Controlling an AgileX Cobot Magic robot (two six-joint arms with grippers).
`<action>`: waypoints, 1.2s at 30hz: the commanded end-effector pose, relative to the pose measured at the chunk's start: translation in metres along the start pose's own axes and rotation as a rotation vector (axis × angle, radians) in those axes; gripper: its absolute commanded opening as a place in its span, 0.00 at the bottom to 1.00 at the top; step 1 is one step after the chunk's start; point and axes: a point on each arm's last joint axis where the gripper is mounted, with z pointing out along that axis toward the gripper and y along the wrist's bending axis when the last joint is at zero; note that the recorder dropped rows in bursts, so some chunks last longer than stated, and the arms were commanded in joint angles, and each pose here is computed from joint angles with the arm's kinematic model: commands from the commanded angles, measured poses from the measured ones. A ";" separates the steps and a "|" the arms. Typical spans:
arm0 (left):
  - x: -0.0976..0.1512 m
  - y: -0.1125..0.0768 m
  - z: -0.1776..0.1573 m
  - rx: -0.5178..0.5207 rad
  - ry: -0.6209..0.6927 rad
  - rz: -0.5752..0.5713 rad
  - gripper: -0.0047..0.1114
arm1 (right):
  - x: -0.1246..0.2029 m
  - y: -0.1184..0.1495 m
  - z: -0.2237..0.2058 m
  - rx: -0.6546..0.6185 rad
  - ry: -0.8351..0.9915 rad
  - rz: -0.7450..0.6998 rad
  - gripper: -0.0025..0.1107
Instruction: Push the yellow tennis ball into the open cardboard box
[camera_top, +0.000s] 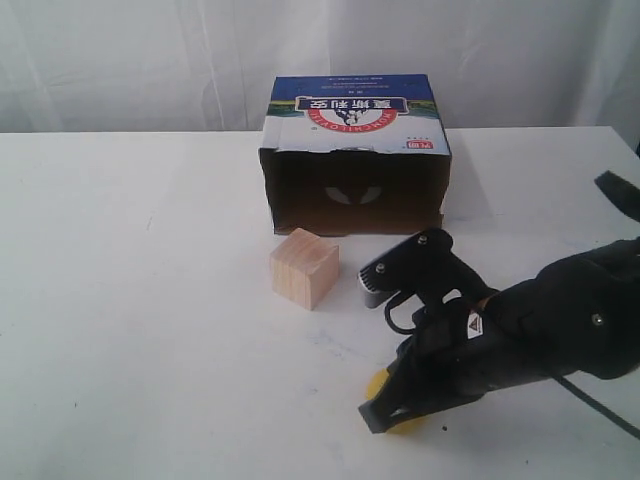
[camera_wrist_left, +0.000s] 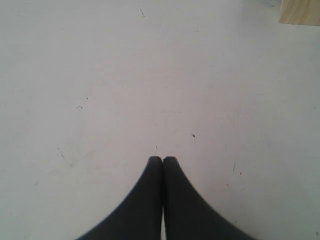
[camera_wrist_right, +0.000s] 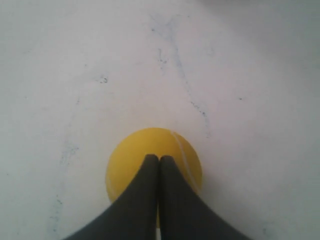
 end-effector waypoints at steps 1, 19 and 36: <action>0.003 0.000 0.000 0.005 0.016 0.005 0.04 | -0.002 -0.013 0.000 0.037 0.019 -0.005 0.02; 0.003 0.000 0.000 0.005 0.016 0.005 0.04 | -0.026 -0.016 -0.038 0.053 0.092 0.002 0.02; 0.003 0.000 0.000 0.005 0.016 0.005 0.04 | -0.013 0.010 0.024 -0.033 0.273 0.008 0.02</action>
